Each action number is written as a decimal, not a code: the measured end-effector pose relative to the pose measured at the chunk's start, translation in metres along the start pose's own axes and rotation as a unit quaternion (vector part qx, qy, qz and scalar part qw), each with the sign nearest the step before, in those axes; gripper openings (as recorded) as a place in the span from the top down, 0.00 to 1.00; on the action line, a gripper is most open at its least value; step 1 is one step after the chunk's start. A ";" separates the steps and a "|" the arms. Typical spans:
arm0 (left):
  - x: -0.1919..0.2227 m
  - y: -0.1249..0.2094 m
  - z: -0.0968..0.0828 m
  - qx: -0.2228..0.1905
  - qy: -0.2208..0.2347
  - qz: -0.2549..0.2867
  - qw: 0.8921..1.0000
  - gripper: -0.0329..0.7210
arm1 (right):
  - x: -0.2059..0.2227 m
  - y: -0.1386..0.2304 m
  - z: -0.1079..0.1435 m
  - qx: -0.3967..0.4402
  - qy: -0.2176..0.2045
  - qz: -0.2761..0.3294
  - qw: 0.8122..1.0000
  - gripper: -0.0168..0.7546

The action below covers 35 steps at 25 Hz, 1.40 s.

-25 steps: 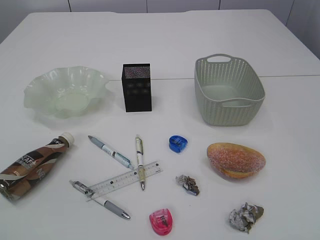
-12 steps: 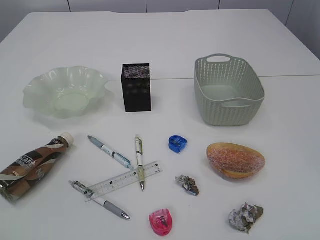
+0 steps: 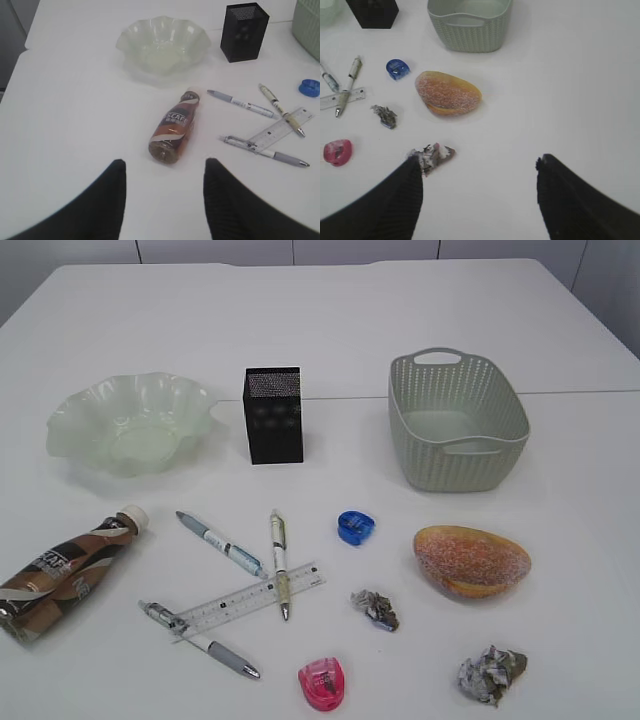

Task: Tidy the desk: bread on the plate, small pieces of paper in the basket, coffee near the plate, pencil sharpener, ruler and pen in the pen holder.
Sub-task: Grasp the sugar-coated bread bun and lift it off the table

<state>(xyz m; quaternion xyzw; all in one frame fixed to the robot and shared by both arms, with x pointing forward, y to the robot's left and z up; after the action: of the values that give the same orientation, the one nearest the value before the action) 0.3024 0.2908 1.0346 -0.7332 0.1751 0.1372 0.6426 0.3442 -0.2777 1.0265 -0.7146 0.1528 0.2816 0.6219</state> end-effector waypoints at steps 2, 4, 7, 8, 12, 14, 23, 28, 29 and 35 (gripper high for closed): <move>0.000 -0.005 -0.001 0.000 0.000 0.002 1.000 0.47 | 0.012 -0.007 -0.001 0.006 -0.005 0.016 1.000 0.30; 0.005 -0.013 -0.002 -0.002 0.000 0.012 1.000 0.47 | 0.023 -0.015 -0.003 0.011 -0.007 0.021 1.000 0.30; 0.019 -0.025 -0.007 -0.013 0.010 0.025 1.000 0.47 | 0.035 -0.023 -0.006 0.014 -0.005 0.021 1.000 0.30; 0.025 -0.028 -0.007 -0.015 0.010 0.032 0.999 0.47 | 0.039 -0.024 -0.007 0.015 -0.005 0.026 1.000 0.30; 0.047 -0.048 -0.005 -0.011 -0.003 0.035 0.999 0.47 | 0.060 -0.026 -0.007 0.031 -0.016 0.070 0.997 0.30; 0.055 -0.058 -0.004 -0.009 -0.007 0.038 0.999 0.46 | 0.071 -0.031 -0.008 0.038 -0.022 0.094 0.995 0.30; 0.099 -0.074 -0.013 -0.016 0.008 0.116 0.993 0.46 | 0.136 -0.054 -0.010 -0.082 -0.090 0.214 0.969 0.31; 0.126 -0.059 -0.032 -0.015 0.064 0.199 0.978 0.46 | 0.171 -0.051 -0.002 -0.178 -0.171 0.262 0.933 0.31; 0.132 -0.057 -0.035 -0.022 0.072 0.212 0.974 0.47 | 0.178 -0.049 0.000 -0.194 -0.188 0.266 0.925 0.31; 0.151 -0.062 -0.050 -0.036 0.114 0.242 0.963 0.47 | 0.209 -0.038 0.020 -0.228 -0.279 0.260 0.896 0.31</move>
<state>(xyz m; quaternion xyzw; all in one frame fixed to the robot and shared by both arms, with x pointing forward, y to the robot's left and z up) 0.4639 0.2360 1.0323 -0.7025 0.4147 0.2103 0.5388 0.5273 -0.2234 0.9318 -0.6640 0.0846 0.6479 0.3636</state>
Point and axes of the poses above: a point on each arm's last joint axis where the gripper is mounted, x pointing out along that axis toward the gripper, z along the wrist's bending axis when the last joint is at zero, y = z × x, the point moved 8 cm from there along x, pointing out along that axis toward the gripper, and after that the axes turned 8 degrees about -x, right-handed, at the moved point
